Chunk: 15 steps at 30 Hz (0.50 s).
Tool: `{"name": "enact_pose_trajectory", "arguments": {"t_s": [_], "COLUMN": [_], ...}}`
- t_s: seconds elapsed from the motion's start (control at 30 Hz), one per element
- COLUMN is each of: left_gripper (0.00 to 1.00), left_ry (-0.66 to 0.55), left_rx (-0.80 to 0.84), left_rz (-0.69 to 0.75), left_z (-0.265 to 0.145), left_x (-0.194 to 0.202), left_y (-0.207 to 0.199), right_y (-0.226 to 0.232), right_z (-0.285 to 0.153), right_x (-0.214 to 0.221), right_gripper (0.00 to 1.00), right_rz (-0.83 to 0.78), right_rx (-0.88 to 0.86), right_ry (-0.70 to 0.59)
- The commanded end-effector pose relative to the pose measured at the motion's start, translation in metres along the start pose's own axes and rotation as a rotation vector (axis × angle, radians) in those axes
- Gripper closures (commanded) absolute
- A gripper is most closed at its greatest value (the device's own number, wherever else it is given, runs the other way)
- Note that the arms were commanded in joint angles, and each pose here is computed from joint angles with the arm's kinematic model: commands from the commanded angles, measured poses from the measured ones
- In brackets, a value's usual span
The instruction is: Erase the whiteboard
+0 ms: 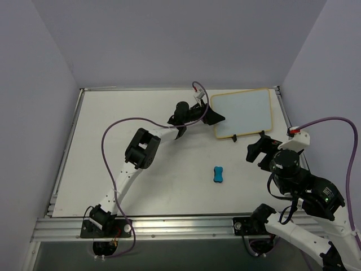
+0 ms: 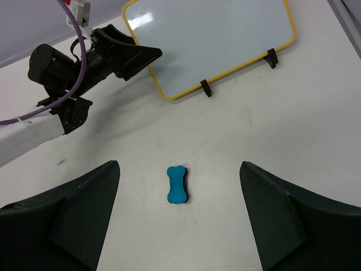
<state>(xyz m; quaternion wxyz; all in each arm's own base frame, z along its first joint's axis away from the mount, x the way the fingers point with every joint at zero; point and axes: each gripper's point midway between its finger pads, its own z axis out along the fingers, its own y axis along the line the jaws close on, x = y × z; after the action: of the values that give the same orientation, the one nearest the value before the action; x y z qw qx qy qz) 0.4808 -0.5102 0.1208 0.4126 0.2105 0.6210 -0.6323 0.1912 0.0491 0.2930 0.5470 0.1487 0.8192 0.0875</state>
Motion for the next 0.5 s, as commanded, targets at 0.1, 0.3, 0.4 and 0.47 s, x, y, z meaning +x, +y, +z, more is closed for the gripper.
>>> {"name": "enact_pose_trajectory", "arguments": {"t_s": [0.1,0.3,0.4,0.47], "left_gripper": [0.06,0.06,0.06,0.06], "left_ry": [-0.071,-0.096,-0.112,-0.135], "left_rx": [-0.036,-0.161,-0.215,-0.234], "left_rz": [0.119,0.099,0.081,0.071], "left_z": [0.003,-0.019,-0.034,-0.046], "left_x": [-0.057,-0.070,-0.076,-0.084], "left_y": [-0.026,-0.006,0.001,0.005], "right_y": [0.002,0.004,0.004,0.003], "right_z": [0.003,0.004,0.005,0.006], "right_x": [0.001,0.003,0.003,0.002], "right_gripper": [0.17,0.16,0.16,0.16], "right_rz": [-0.018,-0.026,-0.037,-0.045], "right_rx": [-0.006,-0.009,-0.009,-0.002], "right_ry": [-0.002,0.004,0.005,-0.002]}}
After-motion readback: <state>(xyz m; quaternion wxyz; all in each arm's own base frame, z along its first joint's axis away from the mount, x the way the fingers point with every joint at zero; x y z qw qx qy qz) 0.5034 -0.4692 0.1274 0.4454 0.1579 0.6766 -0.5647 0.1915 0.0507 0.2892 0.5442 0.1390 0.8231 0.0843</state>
